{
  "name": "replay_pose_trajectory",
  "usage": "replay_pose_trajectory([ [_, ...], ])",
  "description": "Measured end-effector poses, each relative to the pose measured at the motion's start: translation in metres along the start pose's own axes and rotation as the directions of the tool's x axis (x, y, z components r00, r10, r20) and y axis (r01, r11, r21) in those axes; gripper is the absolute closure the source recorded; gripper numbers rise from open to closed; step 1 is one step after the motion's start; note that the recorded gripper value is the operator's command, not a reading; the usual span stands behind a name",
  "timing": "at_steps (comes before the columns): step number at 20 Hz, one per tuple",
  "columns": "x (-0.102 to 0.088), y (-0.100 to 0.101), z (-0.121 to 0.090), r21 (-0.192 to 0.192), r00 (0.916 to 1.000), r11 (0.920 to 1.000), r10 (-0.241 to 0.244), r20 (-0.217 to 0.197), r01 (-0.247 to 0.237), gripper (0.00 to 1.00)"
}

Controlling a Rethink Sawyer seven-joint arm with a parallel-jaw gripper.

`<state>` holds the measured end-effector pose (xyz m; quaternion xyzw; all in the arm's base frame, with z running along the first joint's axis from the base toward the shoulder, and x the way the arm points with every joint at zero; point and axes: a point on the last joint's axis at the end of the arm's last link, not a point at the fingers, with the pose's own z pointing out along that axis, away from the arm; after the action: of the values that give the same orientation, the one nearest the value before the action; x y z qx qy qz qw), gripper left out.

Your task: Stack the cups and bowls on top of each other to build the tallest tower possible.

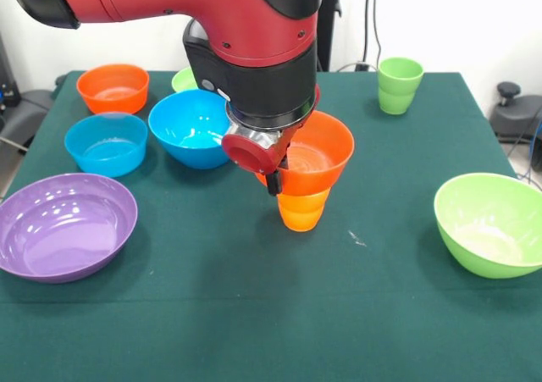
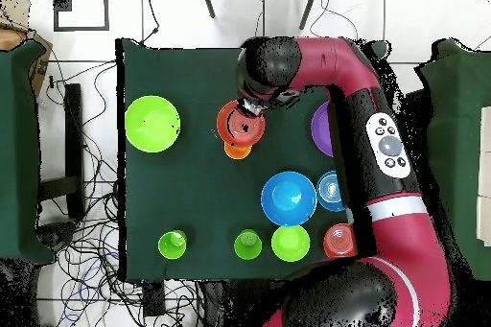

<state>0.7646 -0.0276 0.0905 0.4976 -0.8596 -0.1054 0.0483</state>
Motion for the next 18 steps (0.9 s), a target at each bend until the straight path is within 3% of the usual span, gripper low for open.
replay_pose_trajectory([
  [18, 0.0025, 0.0057, -0.0019, -0.031, 0.9997, 0.9995, -0.003, -0.024, 0.002, 1.0],
])
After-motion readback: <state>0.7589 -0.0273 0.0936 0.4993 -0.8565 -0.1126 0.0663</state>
